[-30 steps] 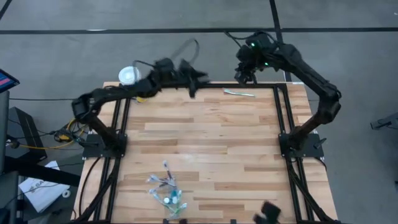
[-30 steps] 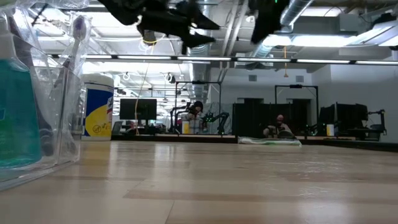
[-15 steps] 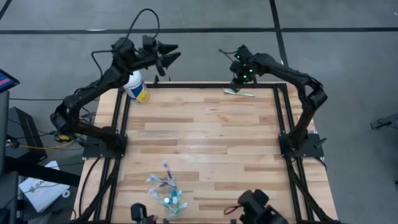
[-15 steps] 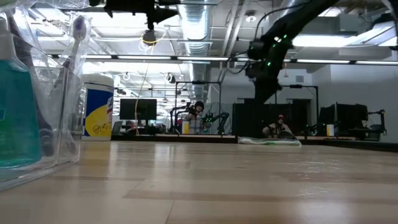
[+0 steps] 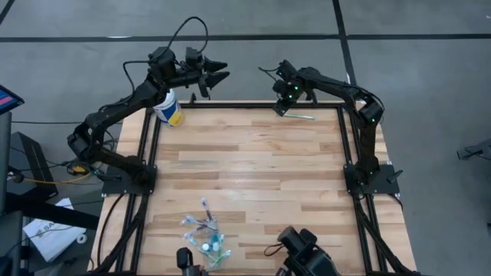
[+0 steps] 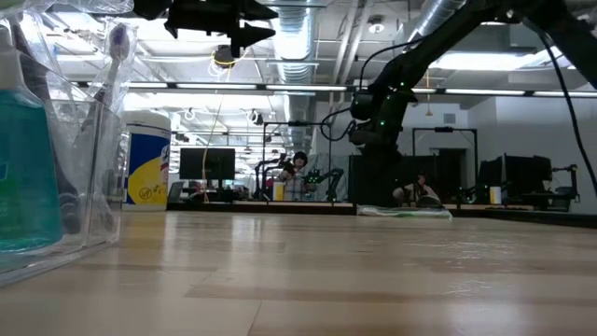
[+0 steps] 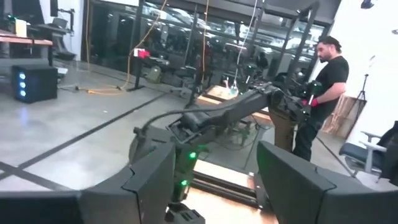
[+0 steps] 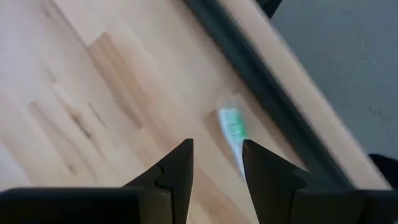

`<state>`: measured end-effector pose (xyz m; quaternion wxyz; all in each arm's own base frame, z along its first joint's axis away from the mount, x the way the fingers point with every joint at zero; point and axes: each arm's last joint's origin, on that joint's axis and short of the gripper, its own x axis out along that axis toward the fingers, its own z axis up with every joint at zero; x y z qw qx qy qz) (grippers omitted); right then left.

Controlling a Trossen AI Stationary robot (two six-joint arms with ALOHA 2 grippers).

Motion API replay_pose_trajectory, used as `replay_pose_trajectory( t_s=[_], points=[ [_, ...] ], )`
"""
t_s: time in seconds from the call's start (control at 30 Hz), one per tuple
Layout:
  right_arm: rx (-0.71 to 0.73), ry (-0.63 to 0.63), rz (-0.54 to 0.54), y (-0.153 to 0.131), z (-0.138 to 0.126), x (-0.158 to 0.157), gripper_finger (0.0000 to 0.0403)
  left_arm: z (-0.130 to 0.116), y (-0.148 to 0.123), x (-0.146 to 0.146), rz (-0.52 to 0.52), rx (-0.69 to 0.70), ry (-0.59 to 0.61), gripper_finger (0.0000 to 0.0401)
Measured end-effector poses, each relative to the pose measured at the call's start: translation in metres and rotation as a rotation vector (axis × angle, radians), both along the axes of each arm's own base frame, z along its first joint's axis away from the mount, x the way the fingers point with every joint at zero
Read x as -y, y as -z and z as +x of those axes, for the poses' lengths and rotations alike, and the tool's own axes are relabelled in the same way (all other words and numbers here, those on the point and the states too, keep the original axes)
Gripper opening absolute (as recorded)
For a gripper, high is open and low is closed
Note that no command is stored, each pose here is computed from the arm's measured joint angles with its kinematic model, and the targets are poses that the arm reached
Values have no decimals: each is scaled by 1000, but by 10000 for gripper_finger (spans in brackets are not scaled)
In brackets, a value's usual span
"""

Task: Pick & Place toothbrushing station
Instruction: Put the green toothbrush into the transparent organizer

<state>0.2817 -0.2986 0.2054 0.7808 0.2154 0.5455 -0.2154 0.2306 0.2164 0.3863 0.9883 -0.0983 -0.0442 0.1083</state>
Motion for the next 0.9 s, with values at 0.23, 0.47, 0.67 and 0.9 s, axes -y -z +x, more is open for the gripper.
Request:
replay_pose_trajectory(
  t_s=[0.23, 0.47, 0.67, 0.9],
  points=[
    [44, 26, 0, -4, -5, 14, 128, 2, 3, -1, -9, -6, 7, 222],
    [84, 101, 62, -2, -20, 27, 128, 2, 3, -1, -8, -8, 6, 222],
    [102, 125, 189, 19, -17, 28, 128, 2, 3, -1, -9, -7, 15, 222],
    [105, 102, 183, 28, -6, 26, 128, 2, 3, -1, -9, -8, 16, 222]
  ],
)
